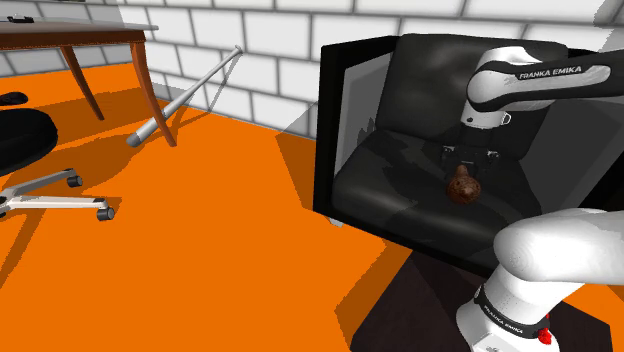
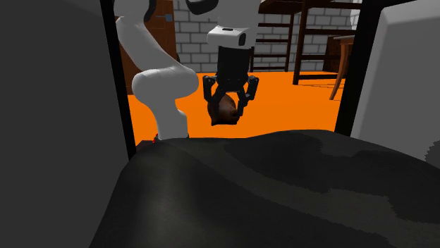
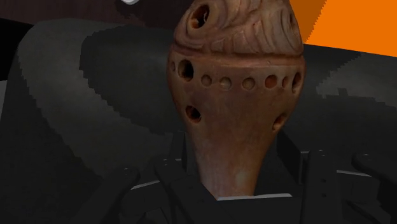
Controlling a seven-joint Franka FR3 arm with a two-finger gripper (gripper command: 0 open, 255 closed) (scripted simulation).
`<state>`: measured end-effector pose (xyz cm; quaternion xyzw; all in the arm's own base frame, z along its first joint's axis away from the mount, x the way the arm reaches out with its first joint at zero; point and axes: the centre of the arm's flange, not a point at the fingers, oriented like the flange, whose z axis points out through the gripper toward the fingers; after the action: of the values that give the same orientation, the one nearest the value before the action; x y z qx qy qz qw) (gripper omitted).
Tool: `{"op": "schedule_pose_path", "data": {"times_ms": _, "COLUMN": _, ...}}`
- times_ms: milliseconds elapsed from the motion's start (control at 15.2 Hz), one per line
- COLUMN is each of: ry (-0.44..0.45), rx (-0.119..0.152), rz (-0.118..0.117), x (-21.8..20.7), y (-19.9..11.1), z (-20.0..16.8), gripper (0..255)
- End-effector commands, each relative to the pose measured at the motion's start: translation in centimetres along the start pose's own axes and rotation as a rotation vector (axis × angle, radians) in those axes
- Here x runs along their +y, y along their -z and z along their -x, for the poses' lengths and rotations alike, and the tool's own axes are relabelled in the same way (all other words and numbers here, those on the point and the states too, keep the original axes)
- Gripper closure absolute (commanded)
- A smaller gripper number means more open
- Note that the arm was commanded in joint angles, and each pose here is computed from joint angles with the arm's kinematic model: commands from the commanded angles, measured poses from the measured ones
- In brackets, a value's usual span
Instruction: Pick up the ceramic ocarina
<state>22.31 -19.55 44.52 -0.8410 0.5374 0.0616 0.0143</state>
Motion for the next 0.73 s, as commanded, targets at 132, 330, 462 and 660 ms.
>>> {"op": "schedule_pose_path", "data": {"times_ms": 132, "ry": 0.001, "rx": -0.004, "rz": 0.001, "x": 0.0, "y": 1.4, "z": 0.3, "gripper": 255}}
{"op": "schedule_pose_path", "data": {"times_ms": 330, "ry": 0.001, "rx": -0.004, "rz": 0.001, "x": 0.1, "y": 3.0, "z": 0.5, "gripper": 255}}
{"op": "schedule_pose_path", "data": {"times_ms": 462, "ry": 0.001, "rx": -0.004, "rz": 0.001, "x": 0.1, "y": 4.0, "z": 0.6, "gripper": 255}}
{"op": "schedule_pose_path", "data": {"times_ms": 660, "ry": 0.001, "rx": -0.004, "rz": 0.001, "x": 0.2, "y": 5.6, "z": 0.8, "gripper": 255}}
